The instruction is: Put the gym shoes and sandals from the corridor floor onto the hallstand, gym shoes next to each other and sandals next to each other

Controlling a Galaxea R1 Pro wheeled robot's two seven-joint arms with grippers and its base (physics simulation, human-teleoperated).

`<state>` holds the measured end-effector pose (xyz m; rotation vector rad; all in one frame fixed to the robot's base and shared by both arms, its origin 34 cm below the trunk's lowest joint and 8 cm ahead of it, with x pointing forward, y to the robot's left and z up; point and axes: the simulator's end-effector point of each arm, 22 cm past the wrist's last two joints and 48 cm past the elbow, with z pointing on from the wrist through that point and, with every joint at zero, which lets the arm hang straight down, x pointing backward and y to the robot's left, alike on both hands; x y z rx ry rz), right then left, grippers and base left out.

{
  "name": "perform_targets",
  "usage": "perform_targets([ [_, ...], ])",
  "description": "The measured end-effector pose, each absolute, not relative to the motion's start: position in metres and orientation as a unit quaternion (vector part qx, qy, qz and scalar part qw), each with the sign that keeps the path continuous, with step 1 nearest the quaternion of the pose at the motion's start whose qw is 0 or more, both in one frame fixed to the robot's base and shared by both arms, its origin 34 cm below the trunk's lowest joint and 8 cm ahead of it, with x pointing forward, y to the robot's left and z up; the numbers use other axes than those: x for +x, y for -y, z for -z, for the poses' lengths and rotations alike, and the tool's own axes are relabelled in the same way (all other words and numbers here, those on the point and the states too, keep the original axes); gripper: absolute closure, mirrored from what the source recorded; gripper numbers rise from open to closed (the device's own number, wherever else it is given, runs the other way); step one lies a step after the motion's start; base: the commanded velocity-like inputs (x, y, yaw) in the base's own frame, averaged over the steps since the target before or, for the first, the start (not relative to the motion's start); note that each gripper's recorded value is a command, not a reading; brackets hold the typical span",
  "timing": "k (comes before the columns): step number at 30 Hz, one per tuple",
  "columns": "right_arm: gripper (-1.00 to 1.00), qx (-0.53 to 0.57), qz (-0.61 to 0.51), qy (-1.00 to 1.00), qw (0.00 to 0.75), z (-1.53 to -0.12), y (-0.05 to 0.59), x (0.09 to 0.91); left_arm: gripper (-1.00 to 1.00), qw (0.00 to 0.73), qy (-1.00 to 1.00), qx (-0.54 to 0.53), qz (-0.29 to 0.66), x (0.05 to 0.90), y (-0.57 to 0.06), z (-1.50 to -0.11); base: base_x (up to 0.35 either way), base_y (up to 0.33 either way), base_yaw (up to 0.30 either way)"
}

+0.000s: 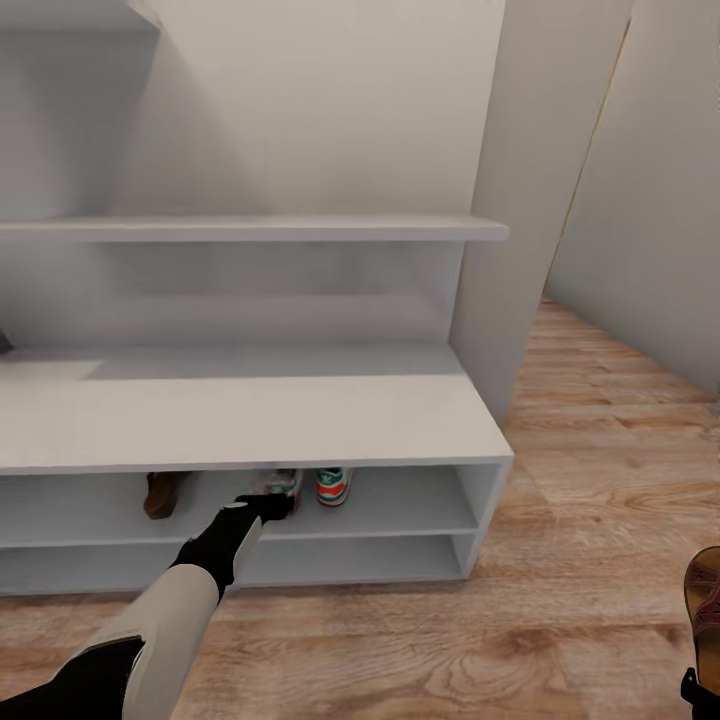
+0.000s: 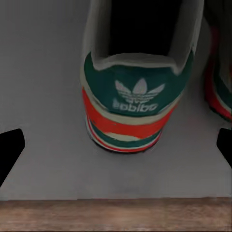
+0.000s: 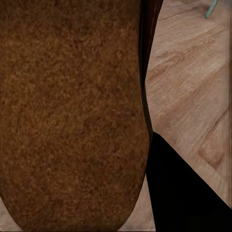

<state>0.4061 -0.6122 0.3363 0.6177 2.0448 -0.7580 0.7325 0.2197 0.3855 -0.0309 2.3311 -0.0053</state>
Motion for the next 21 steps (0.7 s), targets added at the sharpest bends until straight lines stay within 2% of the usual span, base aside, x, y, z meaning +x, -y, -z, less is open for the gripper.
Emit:
perform_targets([
  [13,1.0,0.247,0.303,-0.818,0.423,-0.335,0.612,0.405,-1.0,0.397,-0.918,-0.013,0.0,0.733,-0.223,-0.385,-0.313,0.147,0.0],
  [21,1.0,0.247,0.302,-0.818,0.422,-0.334,0.611,0.405,-1.0,0.431,-0.902,-0.014,0.0,0.702,-0.228,-0.356,-0.312,0.17,0.0],
])
